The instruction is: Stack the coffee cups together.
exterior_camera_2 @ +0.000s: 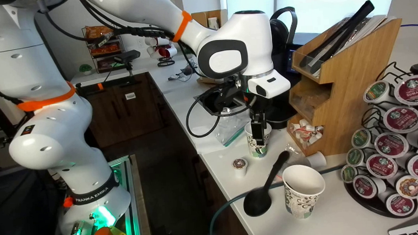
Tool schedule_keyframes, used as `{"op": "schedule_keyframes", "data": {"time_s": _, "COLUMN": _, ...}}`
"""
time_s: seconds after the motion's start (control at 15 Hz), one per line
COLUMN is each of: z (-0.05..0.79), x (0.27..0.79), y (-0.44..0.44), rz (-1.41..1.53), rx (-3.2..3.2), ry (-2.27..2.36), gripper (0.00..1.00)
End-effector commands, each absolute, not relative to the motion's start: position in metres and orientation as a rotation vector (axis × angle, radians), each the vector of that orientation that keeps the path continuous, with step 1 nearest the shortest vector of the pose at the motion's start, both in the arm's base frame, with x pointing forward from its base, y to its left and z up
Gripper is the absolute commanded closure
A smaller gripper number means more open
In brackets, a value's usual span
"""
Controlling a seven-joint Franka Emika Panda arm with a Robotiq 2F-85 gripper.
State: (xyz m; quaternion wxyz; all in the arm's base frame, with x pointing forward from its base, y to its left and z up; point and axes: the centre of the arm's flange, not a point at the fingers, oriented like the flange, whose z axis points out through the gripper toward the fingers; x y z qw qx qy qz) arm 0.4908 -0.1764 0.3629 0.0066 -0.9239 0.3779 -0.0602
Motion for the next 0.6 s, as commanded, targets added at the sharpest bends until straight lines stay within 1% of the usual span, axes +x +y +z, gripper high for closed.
{"op": "schedule_keyframes", "data": {"time_s": 0.0, "z": 0.3491, "x": 0.4949, "y": -0.1734, "rz": -0.168, "rx": -2.868, "ry": 1.195, "gripper": 0.43}}
{"op": "schedule_keyframes", "data": {"time_s": 0.2, "z": 0.3423, "x": 0.496, "y": -0.1724, "rz": -0.142, "rx": -2.868, "ry": 1.188, "gripper": 0.69}}
{"op": "schedule_keyframes", "data": {"time_s": 0.33, "z": 0.3408, "x": 0.4957, "y": -0.1716, "rz": -0.136, "rx": -2.867, "ry": 1.185, "gripper": 0.83}}
{"op": "schedule_keyframes", "data": {"time_s": 0.4, "z": 0.3409, "x": 0.4956, "y": -0.1712, "rz": -0.136, "rx": -2.865, "ry": 1.184, "gripper": 0.92}}
{"op": "schedule_keyframes", "data": {"time_s": 0.47, "z": 0.3441, "x": 0.494, "y": -0.1704, "rz": -0.142, "rx": -2.864, "ry": 1.18, "gripper": 0.99}}
{"op": "schedule_keyframes", "data": {"time_s": 0.53, "z": 0.3496, "x": 0.4917, "y": -0.1703, "rz": -0.154, "rx": -2.863, "ry": 1.175, "gripper": 1.0}}
